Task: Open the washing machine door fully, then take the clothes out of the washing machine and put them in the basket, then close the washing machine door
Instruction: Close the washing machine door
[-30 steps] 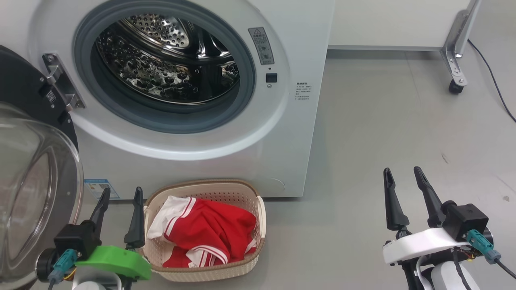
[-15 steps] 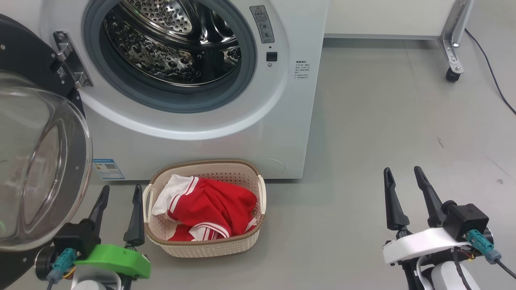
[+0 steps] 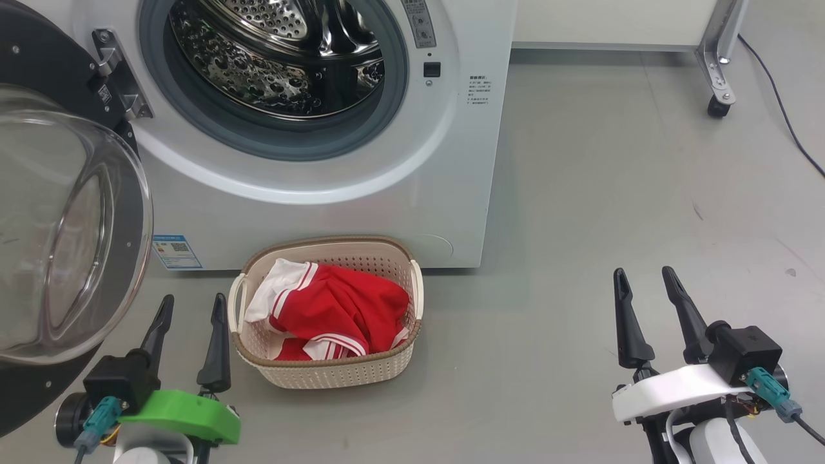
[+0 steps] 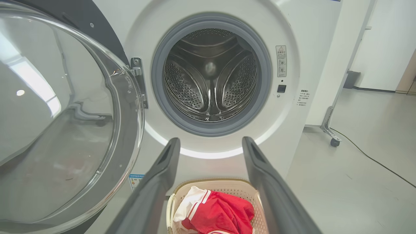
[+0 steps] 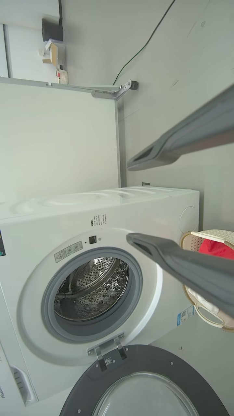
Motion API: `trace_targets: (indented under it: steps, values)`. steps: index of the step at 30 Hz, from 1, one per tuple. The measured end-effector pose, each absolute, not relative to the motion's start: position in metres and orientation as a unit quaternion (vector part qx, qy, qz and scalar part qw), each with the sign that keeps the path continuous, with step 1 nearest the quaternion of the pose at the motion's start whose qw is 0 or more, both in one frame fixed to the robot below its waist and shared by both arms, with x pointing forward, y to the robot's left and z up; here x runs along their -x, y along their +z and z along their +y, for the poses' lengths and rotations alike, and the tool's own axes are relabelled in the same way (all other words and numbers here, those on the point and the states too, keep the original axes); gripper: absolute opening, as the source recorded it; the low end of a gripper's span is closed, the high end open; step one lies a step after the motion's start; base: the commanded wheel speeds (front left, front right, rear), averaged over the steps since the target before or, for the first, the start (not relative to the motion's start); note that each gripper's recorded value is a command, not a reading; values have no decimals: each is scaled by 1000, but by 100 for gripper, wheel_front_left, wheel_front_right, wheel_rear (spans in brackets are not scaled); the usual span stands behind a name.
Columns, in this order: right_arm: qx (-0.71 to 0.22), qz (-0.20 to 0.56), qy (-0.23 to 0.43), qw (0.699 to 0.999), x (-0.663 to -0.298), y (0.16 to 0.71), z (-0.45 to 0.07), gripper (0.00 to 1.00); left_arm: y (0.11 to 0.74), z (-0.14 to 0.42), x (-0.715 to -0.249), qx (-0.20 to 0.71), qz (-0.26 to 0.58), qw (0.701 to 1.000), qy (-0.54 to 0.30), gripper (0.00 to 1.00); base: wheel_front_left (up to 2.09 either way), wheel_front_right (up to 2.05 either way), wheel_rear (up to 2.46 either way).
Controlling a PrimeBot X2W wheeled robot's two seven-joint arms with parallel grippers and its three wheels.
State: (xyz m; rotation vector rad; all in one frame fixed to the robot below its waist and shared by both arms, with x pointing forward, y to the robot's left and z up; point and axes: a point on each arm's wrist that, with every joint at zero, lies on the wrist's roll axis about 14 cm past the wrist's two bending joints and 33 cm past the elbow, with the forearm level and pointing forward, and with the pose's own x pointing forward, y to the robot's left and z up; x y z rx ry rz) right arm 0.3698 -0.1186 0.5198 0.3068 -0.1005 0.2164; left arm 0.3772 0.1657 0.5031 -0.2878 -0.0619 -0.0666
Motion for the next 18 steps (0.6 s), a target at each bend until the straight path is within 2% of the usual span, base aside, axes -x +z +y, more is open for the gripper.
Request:
trace_targets:
  steps: [18]
  values:
    - [-152, -52, 111, 981, -368, 522, -117, 100, 506, 163, -376, 139, -34, 989, -39, 100, -21, 21, 0]
